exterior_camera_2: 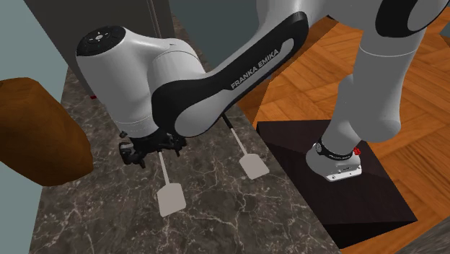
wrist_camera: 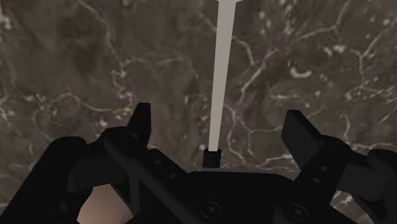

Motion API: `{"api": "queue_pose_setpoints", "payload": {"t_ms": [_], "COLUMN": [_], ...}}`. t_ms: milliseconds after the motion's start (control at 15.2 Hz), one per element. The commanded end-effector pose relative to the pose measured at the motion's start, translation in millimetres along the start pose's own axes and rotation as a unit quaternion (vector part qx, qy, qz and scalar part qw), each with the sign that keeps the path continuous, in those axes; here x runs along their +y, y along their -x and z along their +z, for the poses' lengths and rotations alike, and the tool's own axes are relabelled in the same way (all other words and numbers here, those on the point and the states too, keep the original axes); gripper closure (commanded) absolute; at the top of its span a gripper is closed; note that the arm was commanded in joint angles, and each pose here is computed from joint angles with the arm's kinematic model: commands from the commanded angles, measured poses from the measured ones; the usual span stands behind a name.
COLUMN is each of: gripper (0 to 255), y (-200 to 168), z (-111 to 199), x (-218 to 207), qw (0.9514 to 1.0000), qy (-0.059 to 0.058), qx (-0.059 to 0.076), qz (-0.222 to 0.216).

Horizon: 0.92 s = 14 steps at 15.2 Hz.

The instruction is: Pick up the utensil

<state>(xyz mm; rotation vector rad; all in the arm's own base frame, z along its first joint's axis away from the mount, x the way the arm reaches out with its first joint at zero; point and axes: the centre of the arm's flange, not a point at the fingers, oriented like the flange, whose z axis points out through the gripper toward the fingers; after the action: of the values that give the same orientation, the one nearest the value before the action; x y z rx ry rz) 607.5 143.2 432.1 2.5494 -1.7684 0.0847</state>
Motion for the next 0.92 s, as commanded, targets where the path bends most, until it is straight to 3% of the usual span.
{"api": "queue_pose_setpoints", "payload": {"t_ms": [0, 66, 660, 858], "gripper": [0, 255, 255, 255], "y": [0, 1, 0, -1], "z": [4, 5, 4, -12], "x": [0, 0, 0, 0], "qw": [1.0000, 1.0000, 1.0000, 1.0000], "qy": [0.000, 0.000, 0.000, 0.000], "qx": [0.000, 0.000, 0.000, 0.000], "qz": [0.000, 0.000, 0.000, 0.000]}}
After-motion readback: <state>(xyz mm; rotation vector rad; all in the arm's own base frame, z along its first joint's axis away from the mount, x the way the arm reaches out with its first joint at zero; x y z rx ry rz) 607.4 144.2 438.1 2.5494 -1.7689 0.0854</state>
